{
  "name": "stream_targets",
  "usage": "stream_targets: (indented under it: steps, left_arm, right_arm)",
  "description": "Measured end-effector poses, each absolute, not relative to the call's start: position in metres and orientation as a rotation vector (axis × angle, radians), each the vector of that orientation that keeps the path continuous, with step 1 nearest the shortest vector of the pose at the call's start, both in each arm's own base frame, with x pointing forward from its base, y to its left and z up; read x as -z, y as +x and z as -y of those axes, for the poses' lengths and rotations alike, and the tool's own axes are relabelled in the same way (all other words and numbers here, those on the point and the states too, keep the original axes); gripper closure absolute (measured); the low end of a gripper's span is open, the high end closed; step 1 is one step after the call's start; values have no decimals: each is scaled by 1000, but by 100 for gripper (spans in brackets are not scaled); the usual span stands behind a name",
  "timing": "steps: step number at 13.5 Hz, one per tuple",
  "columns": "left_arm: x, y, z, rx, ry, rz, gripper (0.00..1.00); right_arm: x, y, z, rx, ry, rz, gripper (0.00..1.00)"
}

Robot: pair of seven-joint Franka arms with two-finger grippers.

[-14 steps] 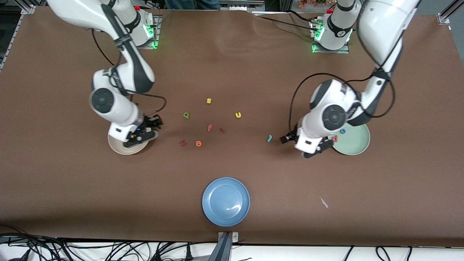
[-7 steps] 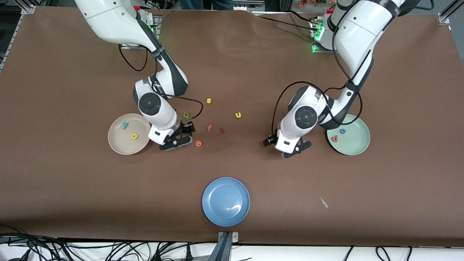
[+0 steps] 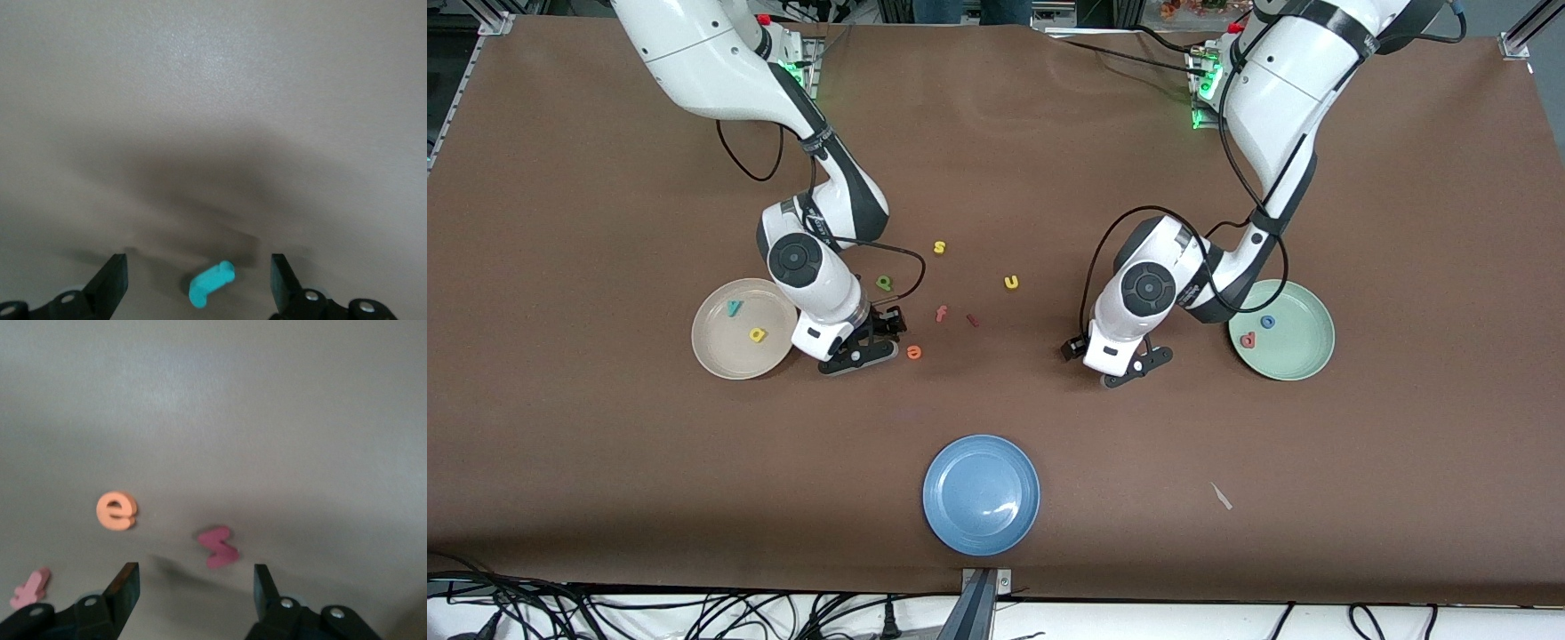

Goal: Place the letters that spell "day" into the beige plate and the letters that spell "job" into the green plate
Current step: 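Grasp the d with the right gripper while the left gripper grasps the l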

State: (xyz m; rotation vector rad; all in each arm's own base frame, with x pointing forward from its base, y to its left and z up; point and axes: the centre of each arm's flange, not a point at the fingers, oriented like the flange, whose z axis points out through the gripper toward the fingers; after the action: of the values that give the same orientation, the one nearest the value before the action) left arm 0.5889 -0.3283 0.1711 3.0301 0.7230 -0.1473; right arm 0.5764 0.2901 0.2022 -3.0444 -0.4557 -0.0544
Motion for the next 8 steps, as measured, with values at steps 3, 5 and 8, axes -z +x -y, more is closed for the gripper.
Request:
stream_targets:
  steps: [3,5,8]
  left_arm:
    - [-163,588,330,123,3041,-740,9]
    - [-165,590,331,114,3035,-748,15]
    - [-170,593,334,100,3024,-762,43]
  right_arm:
    - [-209,543,-275,-24,-3070,427,22]
    - [-203,517,-266,-49,-3082,384,22]
    - [-190,484,-279,-38,-3075,320,22]
